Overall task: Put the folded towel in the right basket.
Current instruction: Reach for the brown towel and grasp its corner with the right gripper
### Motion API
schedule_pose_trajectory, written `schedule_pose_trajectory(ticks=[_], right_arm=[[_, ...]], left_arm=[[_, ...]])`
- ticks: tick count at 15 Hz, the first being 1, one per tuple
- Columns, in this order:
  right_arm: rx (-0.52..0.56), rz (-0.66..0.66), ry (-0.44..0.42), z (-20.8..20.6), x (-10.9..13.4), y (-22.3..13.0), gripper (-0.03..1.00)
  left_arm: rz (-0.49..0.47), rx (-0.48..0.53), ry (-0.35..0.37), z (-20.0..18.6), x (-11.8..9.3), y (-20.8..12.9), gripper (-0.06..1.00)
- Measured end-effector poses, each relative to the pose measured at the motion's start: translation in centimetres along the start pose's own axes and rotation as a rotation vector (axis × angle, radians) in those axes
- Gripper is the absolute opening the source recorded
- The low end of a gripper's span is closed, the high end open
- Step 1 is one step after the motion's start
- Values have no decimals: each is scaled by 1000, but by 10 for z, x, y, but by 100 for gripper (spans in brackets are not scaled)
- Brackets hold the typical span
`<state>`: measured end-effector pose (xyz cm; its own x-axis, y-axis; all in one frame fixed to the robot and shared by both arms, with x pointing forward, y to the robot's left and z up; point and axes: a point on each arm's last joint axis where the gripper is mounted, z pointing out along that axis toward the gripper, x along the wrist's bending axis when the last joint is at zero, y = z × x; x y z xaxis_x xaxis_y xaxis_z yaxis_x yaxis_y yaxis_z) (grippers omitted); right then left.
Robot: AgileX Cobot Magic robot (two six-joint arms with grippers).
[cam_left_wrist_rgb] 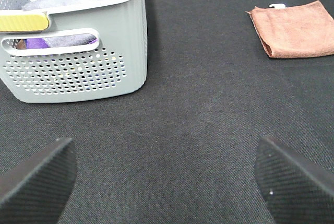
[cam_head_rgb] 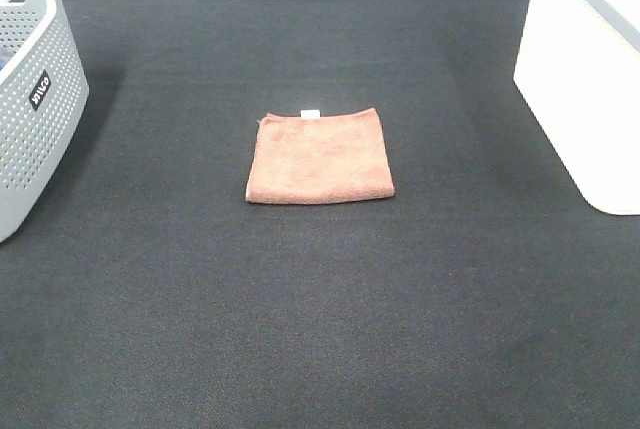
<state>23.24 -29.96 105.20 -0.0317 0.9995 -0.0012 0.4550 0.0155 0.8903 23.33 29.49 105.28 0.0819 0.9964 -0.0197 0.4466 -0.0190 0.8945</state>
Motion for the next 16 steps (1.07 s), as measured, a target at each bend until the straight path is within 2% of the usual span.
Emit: schedule_pose_trajectory(ticks=[8,10,16], right_arm=[[12,0,0,3,0,7,65],[19,-1,0,14,0,28,65],[156,4,8,90,2,122,65]], left_arm=[[0,0,0,0,0,0,87],[0,0,0,0,0,0,87],[0,0,0,0,0,0,87]])
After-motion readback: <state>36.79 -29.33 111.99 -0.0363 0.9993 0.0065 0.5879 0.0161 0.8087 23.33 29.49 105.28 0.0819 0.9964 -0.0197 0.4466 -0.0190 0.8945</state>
